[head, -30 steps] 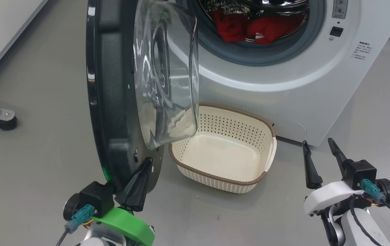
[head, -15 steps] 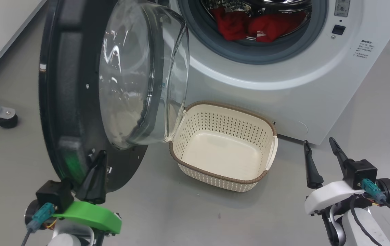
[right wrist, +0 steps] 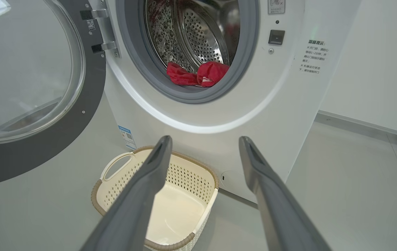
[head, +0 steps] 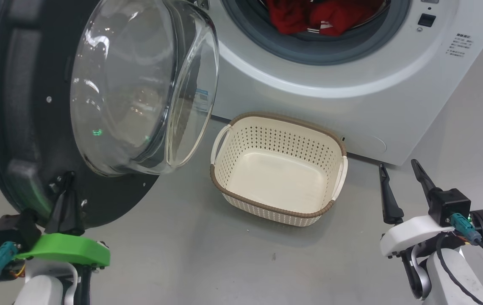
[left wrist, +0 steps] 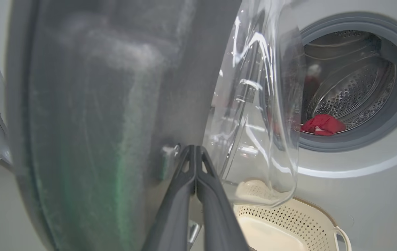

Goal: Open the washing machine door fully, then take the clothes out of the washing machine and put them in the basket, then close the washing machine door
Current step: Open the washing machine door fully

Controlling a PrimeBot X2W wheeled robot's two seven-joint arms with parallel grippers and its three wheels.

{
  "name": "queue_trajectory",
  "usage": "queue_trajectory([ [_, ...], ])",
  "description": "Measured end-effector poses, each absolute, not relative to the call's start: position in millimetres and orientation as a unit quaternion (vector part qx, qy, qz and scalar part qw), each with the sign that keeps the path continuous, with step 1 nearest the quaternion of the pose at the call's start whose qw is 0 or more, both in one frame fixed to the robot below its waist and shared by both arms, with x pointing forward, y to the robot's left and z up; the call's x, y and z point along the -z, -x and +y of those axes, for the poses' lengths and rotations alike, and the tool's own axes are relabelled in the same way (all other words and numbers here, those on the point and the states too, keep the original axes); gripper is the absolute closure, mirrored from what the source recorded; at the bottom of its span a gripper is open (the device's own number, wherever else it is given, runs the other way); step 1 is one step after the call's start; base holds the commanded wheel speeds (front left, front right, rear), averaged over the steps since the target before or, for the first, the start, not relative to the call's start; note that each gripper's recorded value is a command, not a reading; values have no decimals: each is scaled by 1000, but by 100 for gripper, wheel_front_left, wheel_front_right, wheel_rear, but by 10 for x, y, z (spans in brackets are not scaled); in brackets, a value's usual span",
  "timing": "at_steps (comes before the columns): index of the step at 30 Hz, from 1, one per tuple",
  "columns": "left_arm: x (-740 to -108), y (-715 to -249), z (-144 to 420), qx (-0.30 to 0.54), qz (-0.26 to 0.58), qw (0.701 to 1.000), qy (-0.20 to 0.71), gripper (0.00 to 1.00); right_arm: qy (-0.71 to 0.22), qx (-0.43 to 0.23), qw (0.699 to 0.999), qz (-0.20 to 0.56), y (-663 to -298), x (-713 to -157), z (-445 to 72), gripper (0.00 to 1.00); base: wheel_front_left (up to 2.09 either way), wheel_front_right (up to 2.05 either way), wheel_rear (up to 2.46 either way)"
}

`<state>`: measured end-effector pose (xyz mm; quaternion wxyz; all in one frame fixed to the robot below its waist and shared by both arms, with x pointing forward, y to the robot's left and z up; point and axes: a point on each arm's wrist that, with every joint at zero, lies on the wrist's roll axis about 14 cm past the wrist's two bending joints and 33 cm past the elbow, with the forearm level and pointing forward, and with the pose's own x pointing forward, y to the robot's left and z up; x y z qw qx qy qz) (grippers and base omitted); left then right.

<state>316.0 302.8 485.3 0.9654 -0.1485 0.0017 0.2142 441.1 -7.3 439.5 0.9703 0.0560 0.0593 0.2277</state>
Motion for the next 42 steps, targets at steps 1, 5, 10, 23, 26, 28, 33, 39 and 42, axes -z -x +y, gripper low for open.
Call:
queue_trajectory([
  [1, -4851, -3162, 3071, -221, 1, 964, 148, 100, -54, -228, 970, 60, -4420, -4383, -78, 0, 0, 0, 0],
  [5, -4827, -3159, 3228, -245, 0, 958, 148, 100, -56, -229, 970, 60, -4464, -4365, -68, 0, 0, 0, 0],
  [10, -4781, -3151, 3419, -272, 5, 951, 146, 100, -55, -229, 970, 63, -4507, -4320, -76, 0, 0, 0, 0],
  [23, -4732, -3103, 3832, -328, 8, 935, 136, 100, -52, -227, 970, 65, -4597, -4260, -97, 0, 0, 0, 0],
  [26, -4756, -3074, 3939, -339, 6, 932, 131, 100, -53, -229, 970, 62, -4619, -4277, -83, 0, 0, 0, 0],
  [28, -4755, -3071, 3971, -343, 7, 930, 129, 100, -54, -231, 970, 62, -4619, -4276, -76, 0, 0, 0, 0],
  [33, -4741, -3073, 3987, -346, 9, 929, 131, 100, -54, -230, 970, 61, -4628, -4288, -81, 0, 0, 0, 0],
  [39, -4749, -3085, 3950, -338, 10, 933, 122, 100, -52, -230, 970, 60, -4621, -4304, -86, 0, 0, 0, 0],
  [42, -4805, -3108, 3911, -331, 2, 936, 117, 100, -52, -231, 970, 58, -4609, -4334, -83, 0, 0, 0, 0],
])
